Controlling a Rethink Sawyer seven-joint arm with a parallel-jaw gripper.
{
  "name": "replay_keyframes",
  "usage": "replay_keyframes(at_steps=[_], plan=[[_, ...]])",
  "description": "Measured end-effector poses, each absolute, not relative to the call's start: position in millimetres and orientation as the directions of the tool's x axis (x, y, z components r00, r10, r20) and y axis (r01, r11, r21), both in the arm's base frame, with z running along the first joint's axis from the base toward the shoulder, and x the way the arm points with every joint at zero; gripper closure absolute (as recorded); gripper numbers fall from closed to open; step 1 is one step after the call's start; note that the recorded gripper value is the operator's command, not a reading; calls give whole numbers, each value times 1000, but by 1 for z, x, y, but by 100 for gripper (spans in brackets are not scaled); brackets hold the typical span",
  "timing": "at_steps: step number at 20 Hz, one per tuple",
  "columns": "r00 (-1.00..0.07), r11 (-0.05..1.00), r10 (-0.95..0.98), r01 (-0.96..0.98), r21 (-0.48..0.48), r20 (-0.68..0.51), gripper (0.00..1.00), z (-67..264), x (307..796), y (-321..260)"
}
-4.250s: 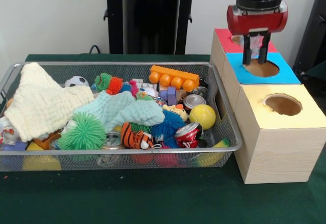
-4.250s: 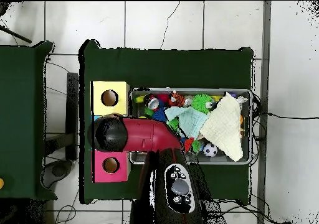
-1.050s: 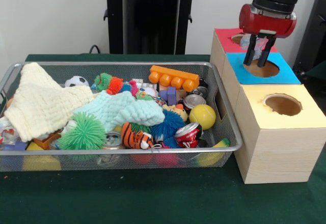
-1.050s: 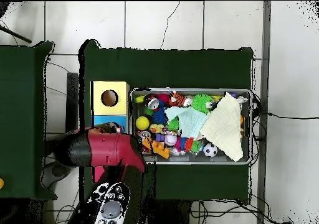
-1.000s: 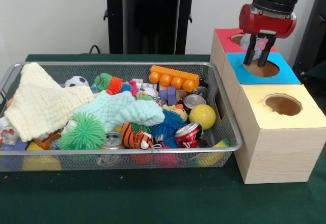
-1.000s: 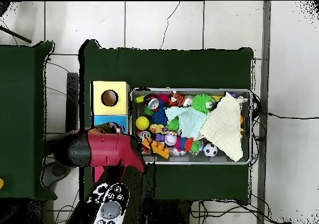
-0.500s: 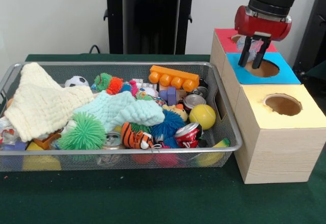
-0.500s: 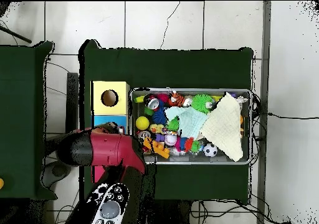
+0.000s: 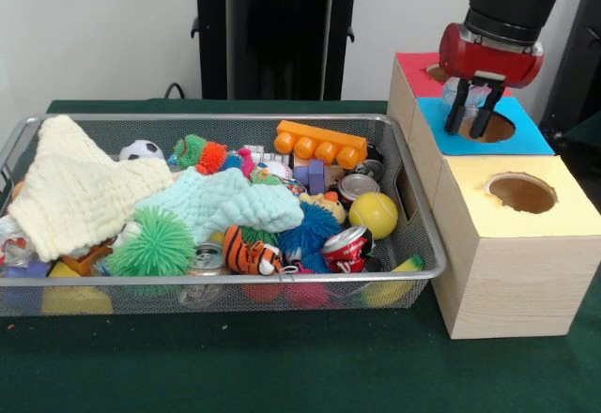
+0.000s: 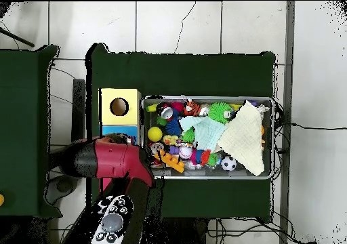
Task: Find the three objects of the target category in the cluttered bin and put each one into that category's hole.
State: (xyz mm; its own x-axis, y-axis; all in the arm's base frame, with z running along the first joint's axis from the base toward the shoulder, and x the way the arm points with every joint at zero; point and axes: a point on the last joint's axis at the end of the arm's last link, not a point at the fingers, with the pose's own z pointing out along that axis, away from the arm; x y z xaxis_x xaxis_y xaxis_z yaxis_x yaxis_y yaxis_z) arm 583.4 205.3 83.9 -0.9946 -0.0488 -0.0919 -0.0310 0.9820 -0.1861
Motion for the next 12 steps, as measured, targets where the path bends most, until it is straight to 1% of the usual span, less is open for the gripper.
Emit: replay_keyframes(at_steps=[5, 12], plan=[[-992, 977, -63, -39, -210, -109, 100, 84, 588, 213], [-989, 975, -71, -42, -219, -126, 100, 87, 593, 221]])
